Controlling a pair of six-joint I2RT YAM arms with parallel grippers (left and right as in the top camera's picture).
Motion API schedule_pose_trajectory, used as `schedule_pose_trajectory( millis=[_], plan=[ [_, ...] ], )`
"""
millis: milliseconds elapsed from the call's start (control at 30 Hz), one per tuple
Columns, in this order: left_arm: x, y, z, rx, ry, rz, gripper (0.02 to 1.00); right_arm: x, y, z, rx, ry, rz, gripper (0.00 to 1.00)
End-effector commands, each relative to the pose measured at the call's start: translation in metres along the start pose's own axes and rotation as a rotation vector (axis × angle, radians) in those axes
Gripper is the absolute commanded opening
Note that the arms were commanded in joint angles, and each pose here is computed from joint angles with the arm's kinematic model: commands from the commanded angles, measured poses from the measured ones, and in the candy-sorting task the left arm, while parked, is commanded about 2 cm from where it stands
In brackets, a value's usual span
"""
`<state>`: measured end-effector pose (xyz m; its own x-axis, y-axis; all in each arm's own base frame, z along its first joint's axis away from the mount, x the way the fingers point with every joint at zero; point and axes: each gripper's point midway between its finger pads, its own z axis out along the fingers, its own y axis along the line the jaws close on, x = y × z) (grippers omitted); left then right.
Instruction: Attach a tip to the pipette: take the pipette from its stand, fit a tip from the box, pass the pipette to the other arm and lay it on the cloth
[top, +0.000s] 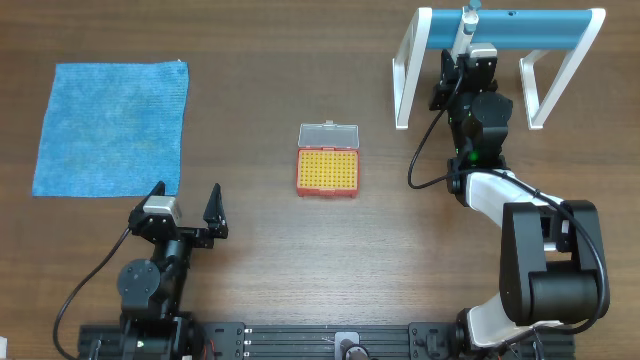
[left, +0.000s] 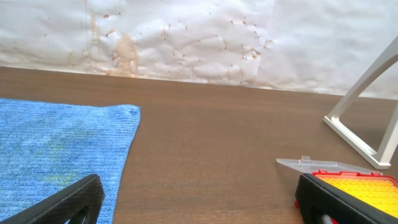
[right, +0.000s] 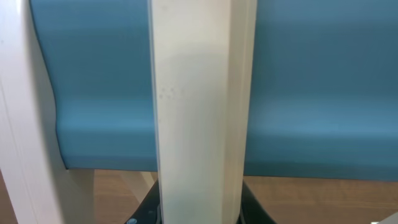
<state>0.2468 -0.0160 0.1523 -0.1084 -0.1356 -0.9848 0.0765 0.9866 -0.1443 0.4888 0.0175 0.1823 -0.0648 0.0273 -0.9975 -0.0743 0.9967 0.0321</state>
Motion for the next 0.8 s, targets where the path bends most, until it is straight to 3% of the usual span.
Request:
schedule_pose_trajectory(
  millis=[33, 400, 800],
  plan=[
    [0.002, 0.001, 0.0, -0.007, 0.006, -0.013, 0.996, -0.008, -0.002, 0.004, 0.001, -0.022, -0.001, 0.082],
    [0.002, 0.001, 0.0, -0.007, 0.006, -0.013, 0.996, -0.04, 0.003, -0.01, -0.005, -0.078, -0.005, 0.08],
    [0.002, 0.001, 0.0, -0.007, 0.006, -0.013, 0.996, -0.028, 0.004, -0.011, -0.007, -0.029, -0.002, 0.08]
  ],
)
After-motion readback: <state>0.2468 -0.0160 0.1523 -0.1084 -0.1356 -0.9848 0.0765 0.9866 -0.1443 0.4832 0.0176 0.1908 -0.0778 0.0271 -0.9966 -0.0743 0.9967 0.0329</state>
